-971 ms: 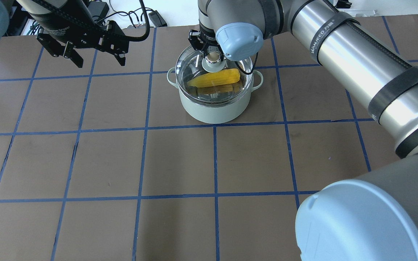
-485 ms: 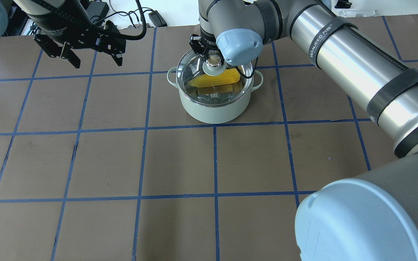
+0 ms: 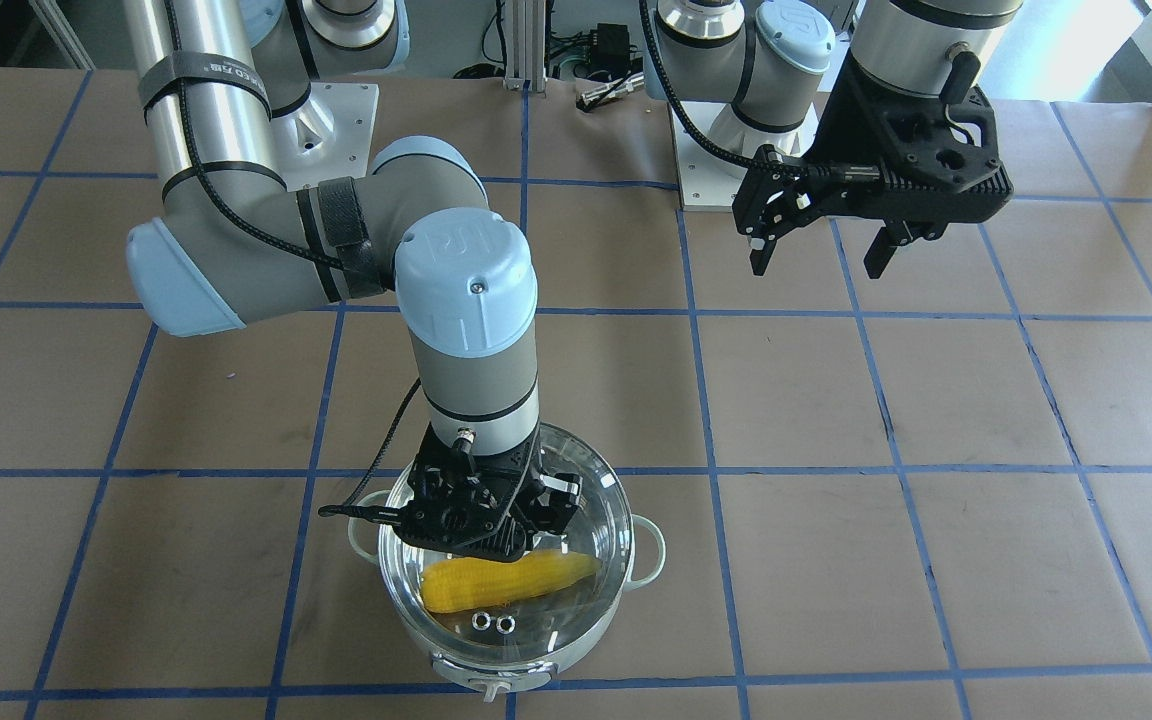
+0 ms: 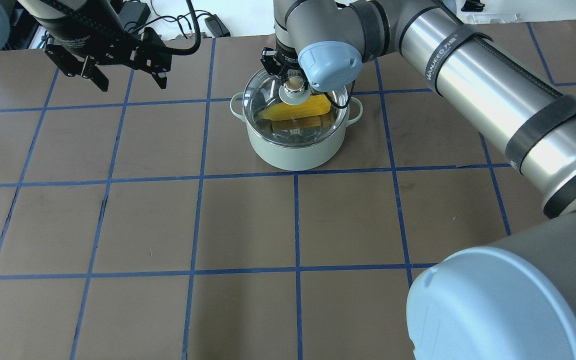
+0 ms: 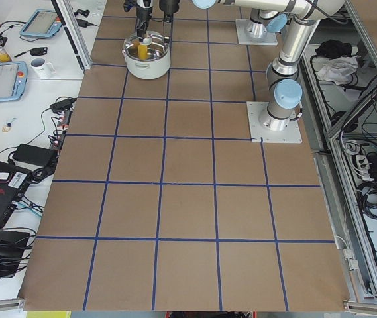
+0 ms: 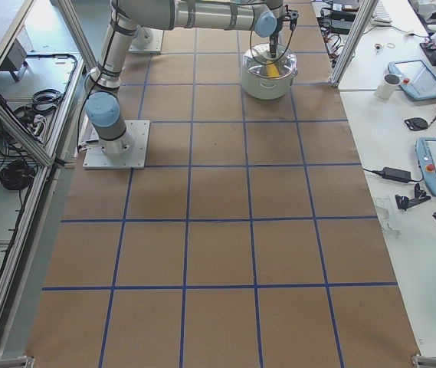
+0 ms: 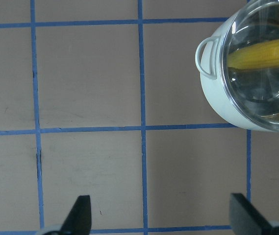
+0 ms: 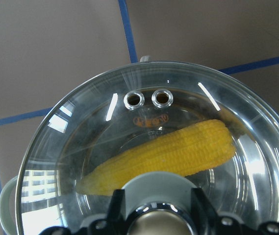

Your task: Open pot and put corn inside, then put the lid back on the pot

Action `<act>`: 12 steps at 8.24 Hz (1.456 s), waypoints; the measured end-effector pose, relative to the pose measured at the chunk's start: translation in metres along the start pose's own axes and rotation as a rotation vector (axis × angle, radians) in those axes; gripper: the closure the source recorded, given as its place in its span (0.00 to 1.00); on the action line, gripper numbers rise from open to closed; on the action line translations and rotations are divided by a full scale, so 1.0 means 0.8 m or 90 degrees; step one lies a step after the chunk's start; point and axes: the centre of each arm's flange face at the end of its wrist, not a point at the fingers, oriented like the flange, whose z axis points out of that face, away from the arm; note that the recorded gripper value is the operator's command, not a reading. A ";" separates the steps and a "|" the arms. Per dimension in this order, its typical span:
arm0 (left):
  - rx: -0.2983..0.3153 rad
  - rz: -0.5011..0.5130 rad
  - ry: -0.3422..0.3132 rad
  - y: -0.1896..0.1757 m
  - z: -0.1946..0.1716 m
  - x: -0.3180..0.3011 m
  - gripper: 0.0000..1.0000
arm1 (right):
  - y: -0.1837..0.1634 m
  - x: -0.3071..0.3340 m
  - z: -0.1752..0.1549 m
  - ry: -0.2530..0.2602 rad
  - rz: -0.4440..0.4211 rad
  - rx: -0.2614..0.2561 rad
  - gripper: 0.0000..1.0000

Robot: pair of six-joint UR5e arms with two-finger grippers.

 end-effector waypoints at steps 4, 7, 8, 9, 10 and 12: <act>0.007 -0.002 0.000 -0.002 0.000 0.000 0.00 | 0.002 0.001 0.004 0.001 -0.003 -0.004 0.86; 0.007 -0.006 0.000 -0.003 0.000 0.000 0.00 | 0.003 0.002 0.007 0.002 -0.006 -0.005 0.55; 0.008 -0.007 0.000 -0.004 0.001 -0.001 0.00 | 0.003 0.002 0.007 0.002 -0.005 -0.005 0.15; 0.009 -0.007 0.000 -0.004 0.001 -0.001 0.00 | 0.003 0.002 0.008 0.001 -0.007 -0.006 0.00; 0.010 -0.007 0.000 -0.004 0.000 -0.001 0.00 | 0.003 0.002 0.007 0.000 -0.013 -0.006 0.00; 0.011 -0.007 -0.001 -0.004 0.000 -0.001 0.00 | 0.003 0.004 -0.013 -0.006 -0.026 0.004 0.00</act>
